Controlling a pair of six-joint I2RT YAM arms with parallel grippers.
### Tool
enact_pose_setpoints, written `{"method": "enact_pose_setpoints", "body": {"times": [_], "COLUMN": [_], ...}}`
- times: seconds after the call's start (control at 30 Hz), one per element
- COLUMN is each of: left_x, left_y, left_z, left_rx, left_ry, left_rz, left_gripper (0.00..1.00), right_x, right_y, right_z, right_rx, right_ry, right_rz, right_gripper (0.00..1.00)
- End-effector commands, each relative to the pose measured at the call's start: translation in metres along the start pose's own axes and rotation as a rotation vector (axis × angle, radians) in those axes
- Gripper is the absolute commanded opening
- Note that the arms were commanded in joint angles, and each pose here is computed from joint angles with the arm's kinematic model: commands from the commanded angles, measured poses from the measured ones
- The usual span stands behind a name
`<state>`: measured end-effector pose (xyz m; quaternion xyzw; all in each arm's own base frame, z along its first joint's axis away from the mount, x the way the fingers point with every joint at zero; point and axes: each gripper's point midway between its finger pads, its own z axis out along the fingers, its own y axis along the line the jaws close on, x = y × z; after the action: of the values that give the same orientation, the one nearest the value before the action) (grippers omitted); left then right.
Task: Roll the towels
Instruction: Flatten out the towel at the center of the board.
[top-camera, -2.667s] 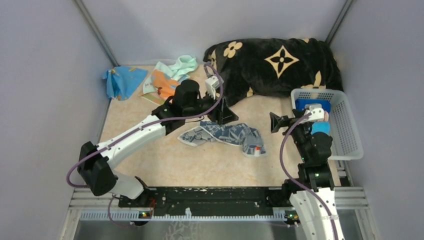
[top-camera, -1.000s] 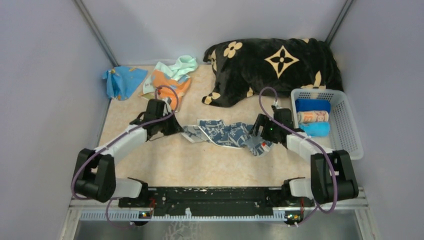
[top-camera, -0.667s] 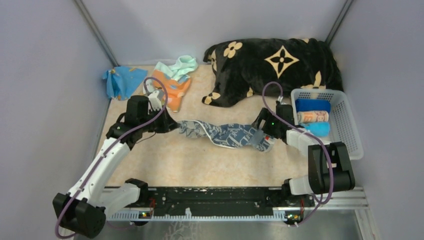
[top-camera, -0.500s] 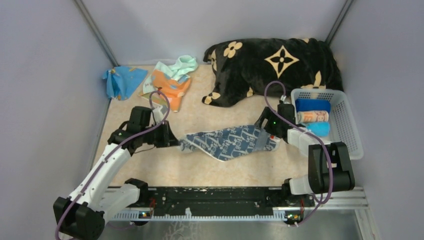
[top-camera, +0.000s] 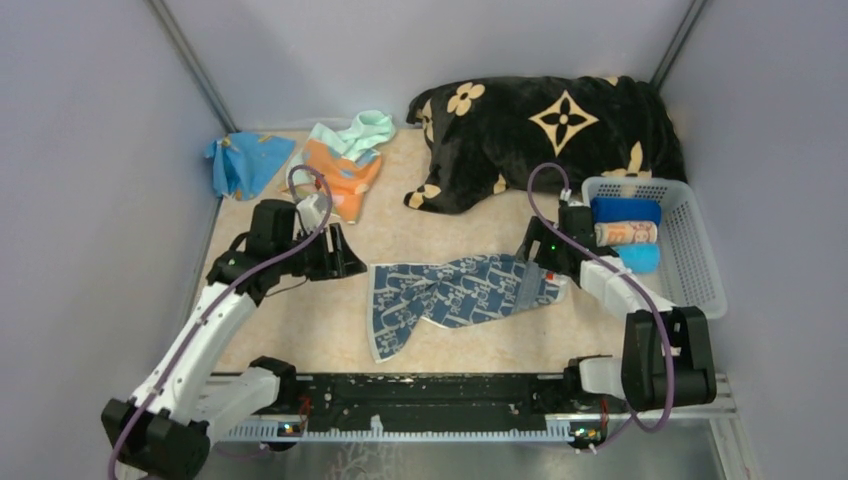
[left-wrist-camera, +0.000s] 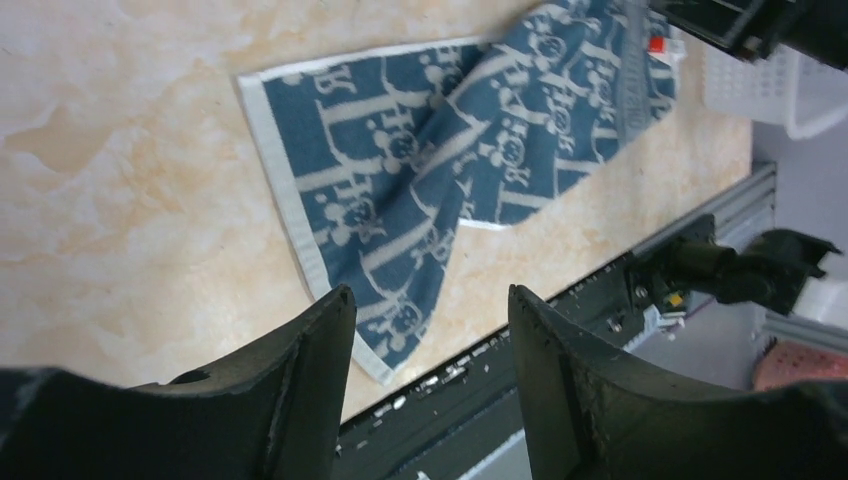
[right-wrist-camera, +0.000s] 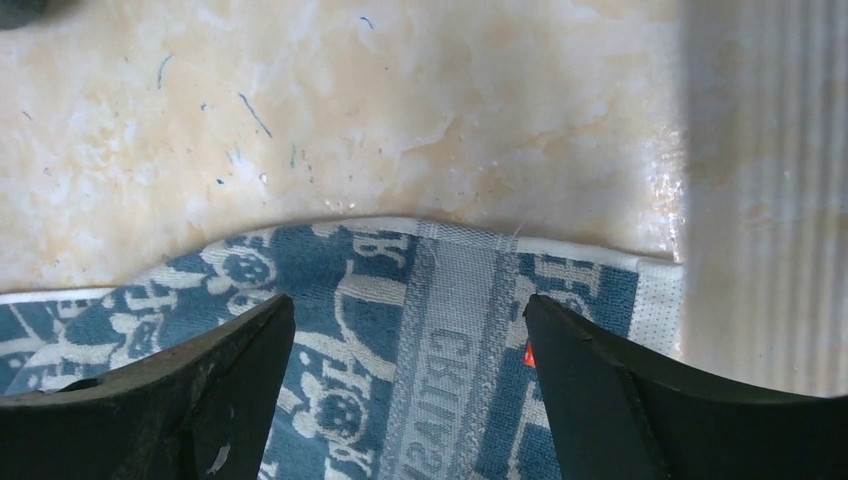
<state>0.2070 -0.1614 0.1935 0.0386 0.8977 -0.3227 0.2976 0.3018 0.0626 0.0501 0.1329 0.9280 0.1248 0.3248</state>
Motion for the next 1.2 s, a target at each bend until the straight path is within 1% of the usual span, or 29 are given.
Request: {"method": "enact_pose_setpoints", "body": {"times": [0.0,0.2,0.33,0.47,0.57,0.67,0.77,0.93,1.07,1.17], "left_x": [-0.019,-0.01,0.001,0.004,0.003,0.007,0.009,0.01,0.008,0.003], "left_y": [0.029,0.067,0.085,0.105,0.109,0.104,0.103,0.112,0.114,0.111], "left_z": [0.033,0.08,0.11,0.128,0.142,0.157,0.165,0.17,0.166,0.164], "left_rx": [-0.11,-0.214,-0.276,-0.384,-0.409,-0.415,-0.446,-0.483,-0.506,-0.504], "left_ry": [-0.005,0.126,0.201,0.23,0.234,0.268,0.278,0.289,0.287,0.266], "left_rz": [0.012,-0.011,-0.001,0.025,0.051,0.094,0.124,0.126,0.131,0.138], "left_gripper": [0.63,0.61,0.59,0.54,0.5,0.45,0.41,0.39,0.39,0.42], "right_x": [-0.031,-0.032,-0.032,-0.031,-0.028,-0.028,-0.028,-0.028,-0.027,-0.028], "right_y": [0.016,0.018,0.022,0.025,0.026,0.026,0.025,0.025,0.026,0.026], "right_z": [-0.014,-0.023,-0.029,-0.032,-0.032,-0.032,-0.034,-0.037,-0.039,-0.04], "right_rx": [-0.024,-0.019,-0.034,-0.052,-0.063,-0.06,-0.056,-0.061,-0.063,-0.065], "right_ry": [-0.081,-0.096,-0.112,-0.119,-0.116,-0.115,-0.116,-0.122,-0.119,-0.124], "right_rz": [-0.069,-0.101,-0.11,-0.108,-0.108,-0.114,-0.122,-0.126,-0.129,-0.13], "right_gripper": [0.86,0.85,0.85,0.85,0.85,0.85,0.85,0.85,0.85,0.85]}}
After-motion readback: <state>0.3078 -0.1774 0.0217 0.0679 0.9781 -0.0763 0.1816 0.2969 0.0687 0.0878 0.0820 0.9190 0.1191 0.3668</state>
